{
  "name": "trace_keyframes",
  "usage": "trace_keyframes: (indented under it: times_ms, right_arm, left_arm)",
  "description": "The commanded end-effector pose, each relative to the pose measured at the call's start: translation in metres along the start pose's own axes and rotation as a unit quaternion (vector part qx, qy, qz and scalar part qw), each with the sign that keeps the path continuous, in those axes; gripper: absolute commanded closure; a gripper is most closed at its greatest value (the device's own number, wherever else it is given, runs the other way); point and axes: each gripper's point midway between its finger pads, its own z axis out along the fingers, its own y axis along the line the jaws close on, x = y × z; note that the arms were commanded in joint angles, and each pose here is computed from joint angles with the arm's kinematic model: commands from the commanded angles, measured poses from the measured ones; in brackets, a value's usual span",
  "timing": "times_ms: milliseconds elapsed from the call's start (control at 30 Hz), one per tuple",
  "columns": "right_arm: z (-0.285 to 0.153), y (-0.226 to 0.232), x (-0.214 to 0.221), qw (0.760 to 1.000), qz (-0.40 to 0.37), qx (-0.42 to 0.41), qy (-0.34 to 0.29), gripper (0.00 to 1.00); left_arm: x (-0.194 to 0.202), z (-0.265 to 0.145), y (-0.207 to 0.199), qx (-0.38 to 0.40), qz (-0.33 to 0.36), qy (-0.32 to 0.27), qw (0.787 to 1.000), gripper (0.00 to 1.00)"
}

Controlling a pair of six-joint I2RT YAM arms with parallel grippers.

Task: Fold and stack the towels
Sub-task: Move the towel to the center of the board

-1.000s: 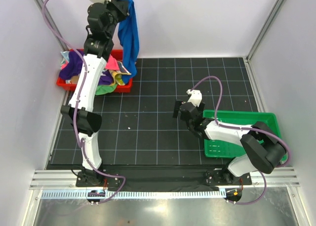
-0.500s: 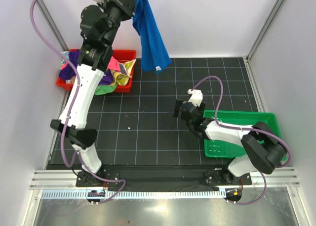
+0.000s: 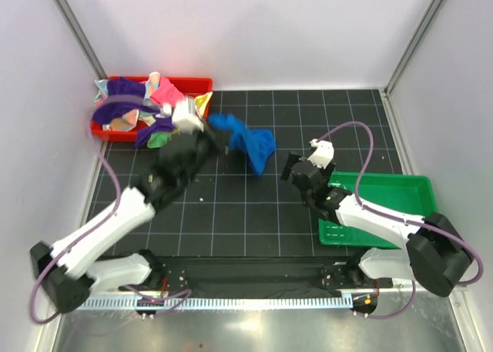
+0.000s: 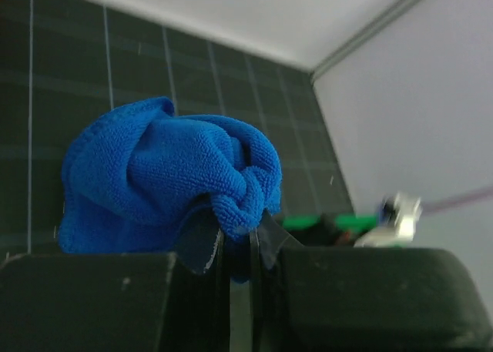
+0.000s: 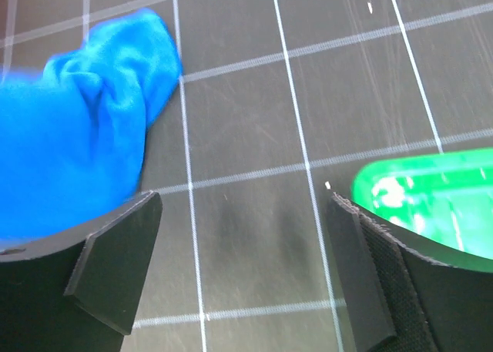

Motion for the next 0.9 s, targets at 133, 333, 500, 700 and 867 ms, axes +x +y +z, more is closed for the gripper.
trace_keyframes:
  times_ms: [133,333,500,700,867]
  right_arm:
    - [-0.008,0.012,0.01,0.996,-0.031,0.01,0.079,0.06]
    - [0.019,0.042,0.014,0.993,-0.059,0.012,0.1,0.06]
    - [0.05,0.053,0.041,0.986,-0.096,0.039,0.129,0.07]
    - [0.079,0.059,0.046,0.987,-0.068,0.026,0.145,0.14]
    - [0.087,0.063,0.043,0.99,-0.037,0.006,0.135,0.15]
  left_arm:
    - [0.099,-0.105,0.064,-0.076,-0.037,0.074,0.994,1.0]
    - [0.166,-0.162,0.103,-0.152,0.02,0.224,0.962,0.98]
    - [0.182,-0.178,0.112,-0.172,0.058,0.286,0.941,0.51]
    - [0.166,-0.17,0.097,-0.132,0.055,0.255,0.956,0.18]
    - [0.139,-0.148,0.083,-0.131,0.052,0.192,0.971,0.09]
